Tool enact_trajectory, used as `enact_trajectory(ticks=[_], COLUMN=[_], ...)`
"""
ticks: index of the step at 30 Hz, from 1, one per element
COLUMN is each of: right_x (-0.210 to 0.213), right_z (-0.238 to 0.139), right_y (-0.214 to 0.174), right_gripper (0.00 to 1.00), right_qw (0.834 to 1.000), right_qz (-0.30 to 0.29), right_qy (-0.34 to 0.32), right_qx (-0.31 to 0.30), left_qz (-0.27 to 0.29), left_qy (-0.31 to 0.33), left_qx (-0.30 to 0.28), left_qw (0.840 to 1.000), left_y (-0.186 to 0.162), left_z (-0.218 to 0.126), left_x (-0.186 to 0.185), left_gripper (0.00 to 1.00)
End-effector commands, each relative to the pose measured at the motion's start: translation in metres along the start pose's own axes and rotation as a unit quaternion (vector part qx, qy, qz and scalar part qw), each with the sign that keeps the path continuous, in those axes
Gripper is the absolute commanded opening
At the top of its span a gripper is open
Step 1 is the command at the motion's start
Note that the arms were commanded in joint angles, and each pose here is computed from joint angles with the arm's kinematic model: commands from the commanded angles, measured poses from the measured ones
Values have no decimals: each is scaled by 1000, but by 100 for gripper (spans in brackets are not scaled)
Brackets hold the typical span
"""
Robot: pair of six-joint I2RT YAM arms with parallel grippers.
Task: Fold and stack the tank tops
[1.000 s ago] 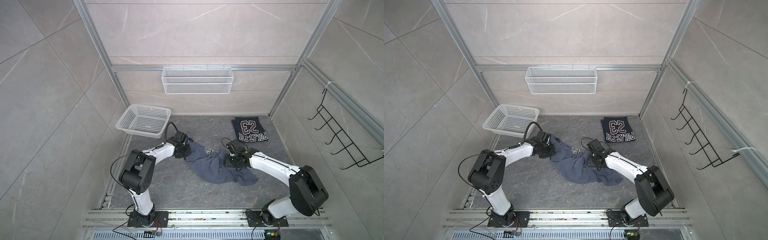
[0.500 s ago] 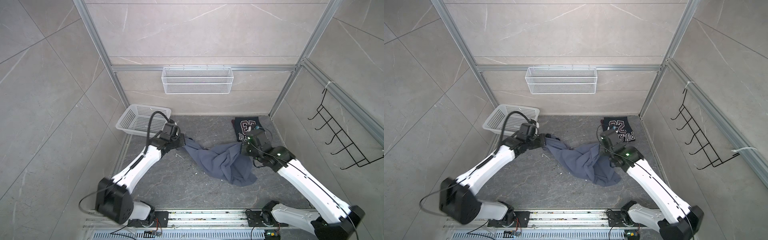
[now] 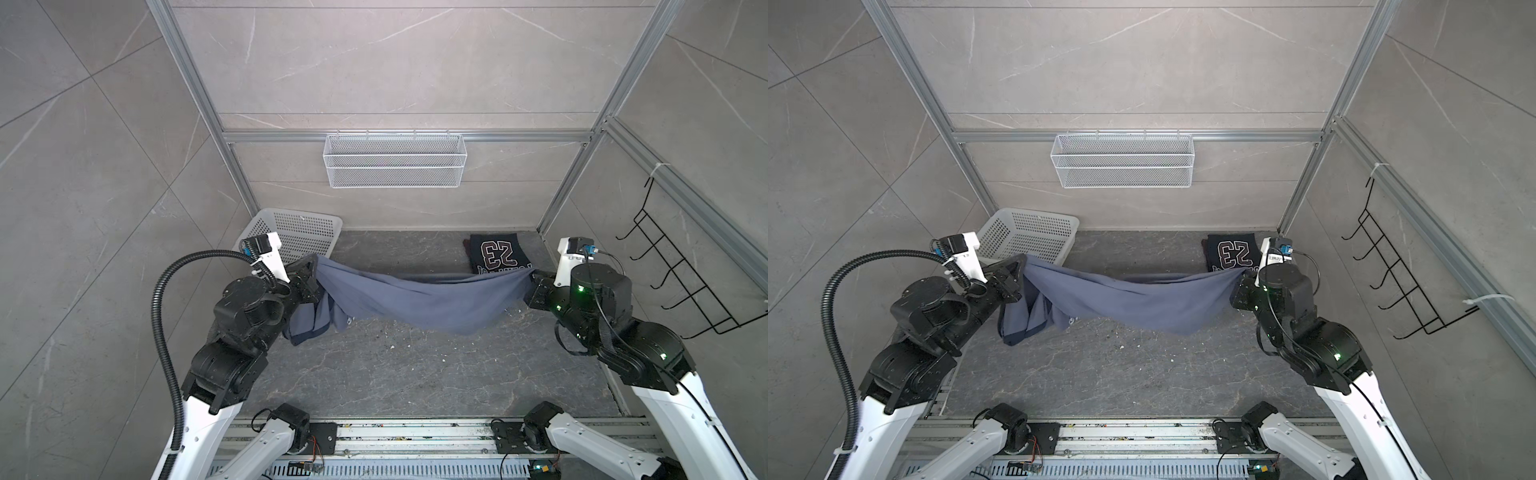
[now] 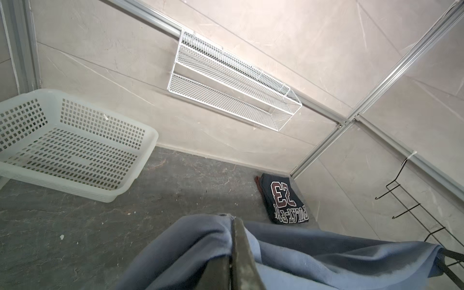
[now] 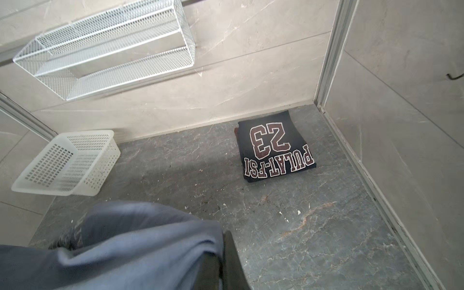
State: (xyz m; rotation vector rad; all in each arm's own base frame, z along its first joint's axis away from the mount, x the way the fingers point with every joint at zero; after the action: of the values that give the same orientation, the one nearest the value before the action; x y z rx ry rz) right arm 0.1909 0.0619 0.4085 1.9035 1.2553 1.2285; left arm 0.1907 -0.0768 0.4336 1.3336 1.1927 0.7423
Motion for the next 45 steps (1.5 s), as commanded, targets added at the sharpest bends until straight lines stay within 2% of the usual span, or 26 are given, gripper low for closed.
enact_trajectory(ticks=[1, 3, 6, 8, 9, 10, 11, 12, 14, 16, 19, 22, 26, 29, 31, 33, 39, 42, 45], right_x=[3, 3, 0, -4, -8, -10, -15, -19, -22, -16, -2, 13, 7, 2, 4, 9, 18, 24, 32], right_z=[38, 70, 132, 174, 196, 212, 225, 233, 229, 209, 159, 115, 88, 81, 82, 87, 100, 105, 104], right_y=[-18, -29, -43, -49, -53, -52, -55, -57, -67, -83, -115, -162, -219, -252, -270, -291, -320, -325, -319], right_gripper=[4, 4, 5, 11, 17, 30, 53, 69, 77, 80, 78, 73, 69, 68, 67, 65, 60, 49, 26], right_qw=[999, 996, 989, 983, 977, 974, 968, 961, 955, 962, 964, 951, 936, 930, 929, 921, 919, 918, 923], right_qz=[-15, -16, 21, 37, 40, 34, 21, 11, 7, 12, 15, 6, 27, 18, 21, 36, 34, 40, 26], right_qy=[-38, -64, -77, -89, -110, -135, -170, -201, -204, -145, -51, 14, 31, 10, 12, 21, 2, 16, 13], right_qx=[33, 57, 126, 156, 177, 178, 183, 192, 214, 232, 261, 308, 351, 367, 370, 387, 393, 393, 383], left_qz=[26, 29, 24, 17, 9, 3, -3, -9, -15, -20, -16, -15, -19, -25, -29, -33, -39, -39, -38], left_qy=[29, 42, 64, 77, 87, 95, 100, 106, 103, 98, 106, 120, 131, 134, 134, 132, 129, 130, 131], left_qx=[66, 120, 203, 248, 273, 293, 314, 334, 351, 352, 352, 355, 352, 347, 344, 341, 341, 341, 331], left_qw=[997, 992, 977, 966, 958, 951, 944, 936, 930, 931, 930, 927, 927, 928, 929, 930, 930, 930, 934], left_y=[-27, -49, -86, -108, -120, -129, -139, -147, -156, -159, -163, -169, -176, -179, -181, -182, -183, -183, -182], left_z=[34, 60, 100, 125, 138, 148, 159, 168, 180, 188, 193, 195, 195, 192, 191, 190, 187, 185, 180], left_x=[6, 10, 15, 19, 22, 25, 28, 30, 29, 28, 32, 38, 45, 49, 49, 49, 48, 49, 49], left_gripper=[0, 0, 0, 0, 0, 0, 0, 0, 0, 0, 0, 0, 0, 0, 0, 0, 0, 0, 0])
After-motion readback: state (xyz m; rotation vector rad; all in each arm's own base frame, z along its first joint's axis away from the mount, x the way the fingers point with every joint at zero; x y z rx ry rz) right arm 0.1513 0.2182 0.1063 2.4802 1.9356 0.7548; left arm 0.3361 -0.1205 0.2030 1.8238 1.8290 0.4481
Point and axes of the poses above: each gripper's point midway between its finger pads, its own z axis out along the fingers, its own x axis along the line the jaws close on, y = z × x, the point moved 7 cm from there along -z, back along the fingers, and after that the axes turned 14 degrees about z, right-handed, at the moved point
